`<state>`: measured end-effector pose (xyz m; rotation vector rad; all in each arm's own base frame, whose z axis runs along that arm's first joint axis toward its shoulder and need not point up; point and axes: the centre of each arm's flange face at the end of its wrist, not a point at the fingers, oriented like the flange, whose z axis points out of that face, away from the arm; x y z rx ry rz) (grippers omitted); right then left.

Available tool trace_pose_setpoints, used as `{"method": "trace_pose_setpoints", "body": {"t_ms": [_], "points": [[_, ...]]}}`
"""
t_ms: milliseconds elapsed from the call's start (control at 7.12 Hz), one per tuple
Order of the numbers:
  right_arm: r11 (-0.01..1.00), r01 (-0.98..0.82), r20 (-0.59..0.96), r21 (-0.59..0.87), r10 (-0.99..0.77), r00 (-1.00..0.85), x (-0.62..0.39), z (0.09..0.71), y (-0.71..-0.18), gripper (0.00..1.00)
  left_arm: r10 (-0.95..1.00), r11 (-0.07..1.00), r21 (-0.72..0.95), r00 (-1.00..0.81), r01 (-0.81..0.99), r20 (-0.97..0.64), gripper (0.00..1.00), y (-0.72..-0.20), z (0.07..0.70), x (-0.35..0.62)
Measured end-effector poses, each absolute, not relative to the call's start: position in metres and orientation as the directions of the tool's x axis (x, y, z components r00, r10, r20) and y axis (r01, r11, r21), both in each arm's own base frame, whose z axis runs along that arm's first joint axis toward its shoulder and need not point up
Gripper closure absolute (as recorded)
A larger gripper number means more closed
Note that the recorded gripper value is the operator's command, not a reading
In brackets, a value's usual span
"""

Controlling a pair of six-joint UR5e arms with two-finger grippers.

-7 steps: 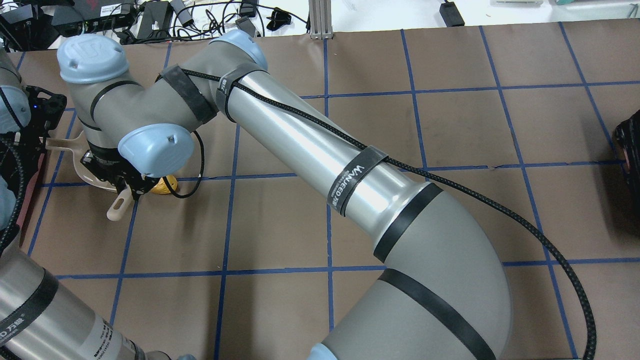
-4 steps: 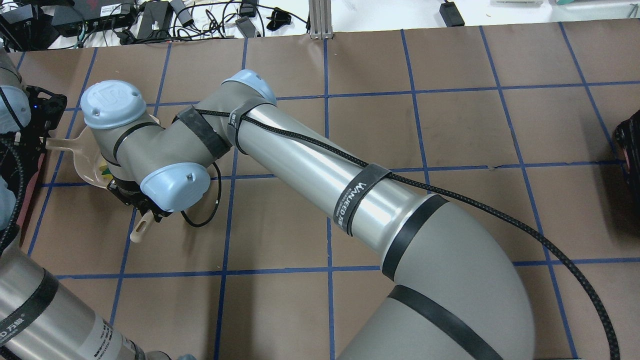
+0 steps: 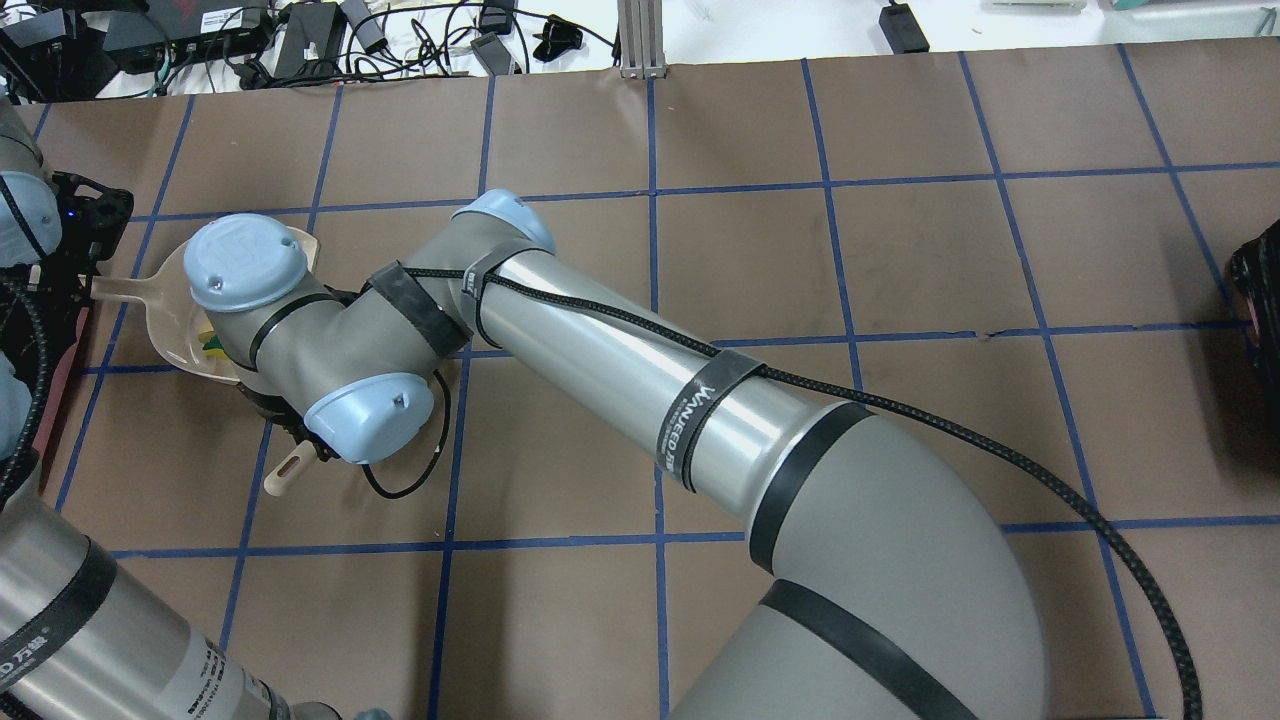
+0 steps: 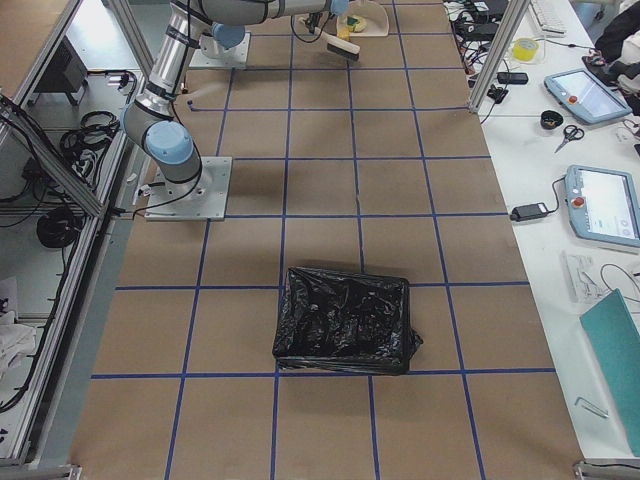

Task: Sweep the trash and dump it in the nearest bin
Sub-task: 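Keep brushing the remaining trash into the dustpan with the right gripper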

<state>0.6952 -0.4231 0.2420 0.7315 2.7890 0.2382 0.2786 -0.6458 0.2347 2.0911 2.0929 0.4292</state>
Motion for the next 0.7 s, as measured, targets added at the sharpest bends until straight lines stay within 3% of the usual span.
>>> {"method": "trace_pose_setpoints", "body": {"t_ms": [702], "points": [[0.826, 0.517, -0.285, 0.223, 0.563, -0.776, 0.751, 0.248, -0.429, 1.0, 0.995, -0.014, 0.306, -0.016, 0.952, 0.094, 1.0, -0.646, 0.235, 0.279]]}}
